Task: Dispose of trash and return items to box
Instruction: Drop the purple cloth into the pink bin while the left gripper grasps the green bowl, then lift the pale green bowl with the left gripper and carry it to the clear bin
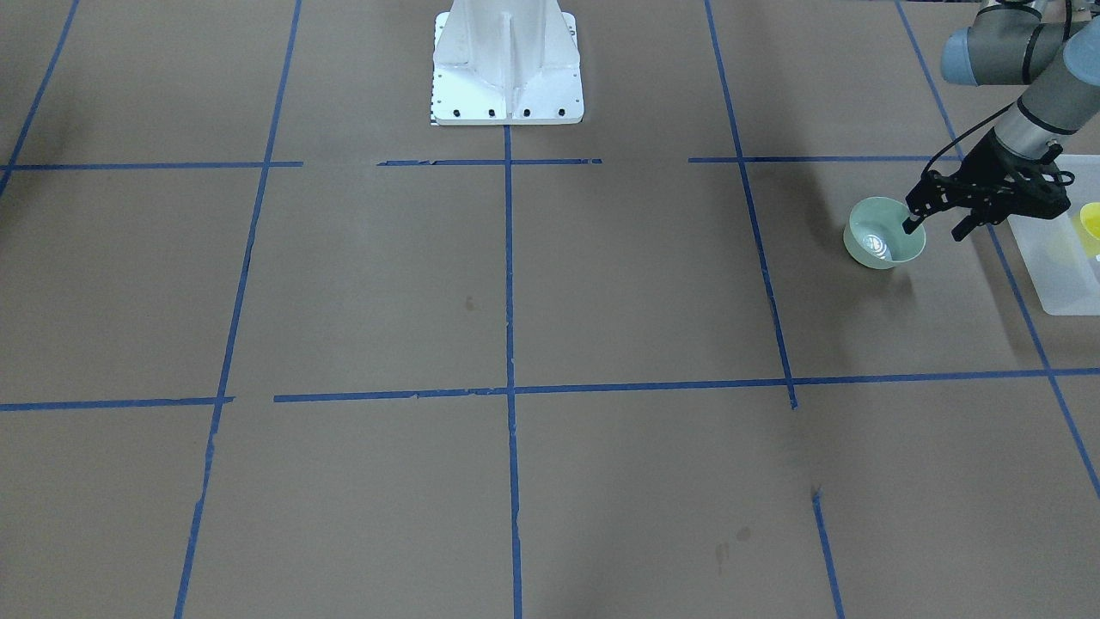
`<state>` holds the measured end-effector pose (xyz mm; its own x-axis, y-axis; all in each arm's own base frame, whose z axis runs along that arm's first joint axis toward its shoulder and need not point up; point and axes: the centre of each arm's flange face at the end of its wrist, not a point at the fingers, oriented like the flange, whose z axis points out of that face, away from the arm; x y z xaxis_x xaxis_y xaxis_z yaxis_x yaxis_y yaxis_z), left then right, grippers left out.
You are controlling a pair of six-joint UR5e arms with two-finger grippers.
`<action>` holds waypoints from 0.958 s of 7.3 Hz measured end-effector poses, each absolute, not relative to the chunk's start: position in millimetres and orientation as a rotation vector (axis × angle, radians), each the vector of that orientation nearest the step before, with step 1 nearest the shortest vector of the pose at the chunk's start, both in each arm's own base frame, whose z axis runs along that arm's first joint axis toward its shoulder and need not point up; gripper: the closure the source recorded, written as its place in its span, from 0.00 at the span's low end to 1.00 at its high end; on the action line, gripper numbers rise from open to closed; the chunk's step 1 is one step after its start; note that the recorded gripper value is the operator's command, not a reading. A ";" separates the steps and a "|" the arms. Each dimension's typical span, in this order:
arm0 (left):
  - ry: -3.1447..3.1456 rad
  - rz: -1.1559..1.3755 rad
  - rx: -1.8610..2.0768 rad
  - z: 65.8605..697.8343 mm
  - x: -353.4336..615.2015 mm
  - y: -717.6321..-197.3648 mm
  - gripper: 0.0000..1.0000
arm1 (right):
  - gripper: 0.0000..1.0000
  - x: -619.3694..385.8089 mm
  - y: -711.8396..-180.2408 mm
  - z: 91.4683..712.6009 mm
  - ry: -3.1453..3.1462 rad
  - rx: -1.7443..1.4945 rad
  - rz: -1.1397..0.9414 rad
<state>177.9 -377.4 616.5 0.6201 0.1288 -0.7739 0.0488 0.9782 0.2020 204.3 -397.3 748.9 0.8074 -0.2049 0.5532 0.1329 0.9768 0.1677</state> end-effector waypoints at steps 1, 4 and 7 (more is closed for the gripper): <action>0.905 0.054 0.196 617.7 185.4 -373.7 0.25 | 0.00 206.6 -400.8 740.2 -0.605 0.142 -0.179; 0.901 0.066 0.172 622.8 194.4 -368.5 0.99 | 0.00 210.3 -407.2 708.7 -0.604 0.196 -0.175; 0.899 0.067 0.170 625.2 193.8 -367.6 1.00 | 0.00 202.1 -396.1 676.7 -0.705 0.254 -0.102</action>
<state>193.8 -367.6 625.2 0.6216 0.1289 -0.7726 0.0131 0.9845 0.1748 202.1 -396.1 676.7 0.7579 -0.1779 0.6277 0.0071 0.9643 0.2647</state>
